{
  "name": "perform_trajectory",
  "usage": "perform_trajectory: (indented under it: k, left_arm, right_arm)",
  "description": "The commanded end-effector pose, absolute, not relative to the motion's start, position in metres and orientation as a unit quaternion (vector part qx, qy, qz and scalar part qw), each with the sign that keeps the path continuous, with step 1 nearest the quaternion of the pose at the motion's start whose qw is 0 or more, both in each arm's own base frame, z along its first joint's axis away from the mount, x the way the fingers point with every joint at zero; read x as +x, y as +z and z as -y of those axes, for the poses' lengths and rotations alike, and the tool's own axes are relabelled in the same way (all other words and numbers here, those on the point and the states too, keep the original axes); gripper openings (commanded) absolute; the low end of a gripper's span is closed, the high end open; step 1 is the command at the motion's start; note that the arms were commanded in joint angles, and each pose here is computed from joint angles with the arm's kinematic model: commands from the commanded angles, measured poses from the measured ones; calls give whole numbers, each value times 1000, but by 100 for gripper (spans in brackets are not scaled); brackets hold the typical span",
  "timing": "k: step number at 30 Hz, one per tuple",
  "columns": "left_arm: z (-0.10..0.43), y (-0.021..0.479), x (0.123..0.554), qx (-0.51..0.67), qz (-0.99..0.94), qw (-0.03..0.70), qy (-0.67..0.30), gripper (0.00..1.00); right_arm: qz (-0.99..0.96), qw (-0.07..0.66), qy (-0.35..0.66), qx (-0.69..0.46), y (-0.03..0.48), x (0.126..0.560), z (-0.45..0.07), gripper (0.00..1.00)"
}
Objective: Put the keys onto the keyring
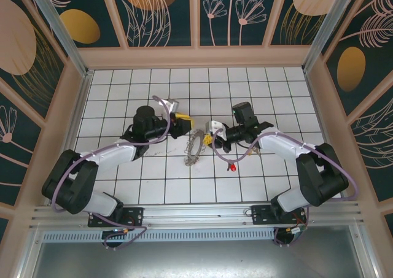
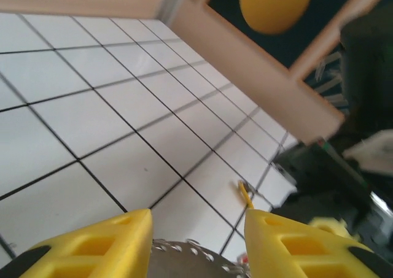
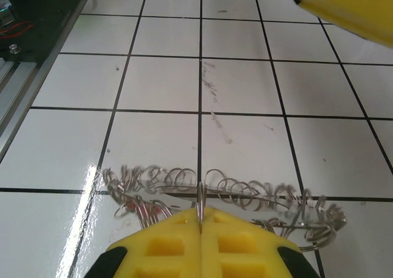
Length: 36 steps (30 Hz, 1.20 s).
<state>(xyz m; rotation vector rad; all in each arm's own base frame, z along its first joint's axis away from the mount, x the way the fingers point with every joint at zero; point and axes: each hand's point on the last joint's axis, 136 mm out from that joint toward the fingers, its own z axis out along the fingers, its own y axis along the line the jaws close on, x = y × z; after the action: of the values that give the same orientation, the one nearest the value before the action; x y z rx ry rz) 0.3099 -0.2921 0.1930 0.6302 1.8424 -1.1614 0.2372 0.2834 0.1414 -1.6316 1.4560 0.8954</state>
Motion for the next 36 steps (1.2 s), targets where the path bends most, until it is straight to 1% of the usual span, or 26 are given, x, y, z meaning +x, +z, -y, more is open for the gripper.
perform_trajectory:
  k: [1, 4, 7, 10, 16, 24, 26, 32, 36]
  left_arm:
    - [306, 198, 288, 380, -687, 425, -451, 41]
    - [306, 194, 282, 435, -663, 439, -422, 39]
    - [309, 183, 274, 498, -640, 426, -401, 35]
    - [313, 177, 272, 528, -625, 413, -401, 33]
    - [323, 179, 271, 556, -598, 407, -409, 35]
    - [328, 169, 270, 582, -588, 388, -407, 36]
    - [333, 175, 274, 585, -583, 390, -407, 36]
    - [339, 170, 271, 592, -578, 382, -412, 35]
    - [339, 164, 272, 594, -584, 373, -409, 31]
  right_arm:
    - [-546, 408, 356, -639, 162, 238, -284, 0]
    - [-547, 422, 341, -638, 165, 243, -280, 0]
    - [-547, 435, 333, -633, 170, 247, -276, 0]
    - [-541, 440, 340, -631, 174, 247, -275, 0]
    - [-544, 441, 332, -632, 172, 253, -273, 0]
    - [-540, 446, 330, -633, 174, 254, -272, 0]
    - [-539, 448, 332, -632, 175, 255, -273, 0]
    - [-538, 450, 333, -630, 175, 257, -274, 0]
    - [-535, 452, 336, -630, 176, 257, -275, 0]
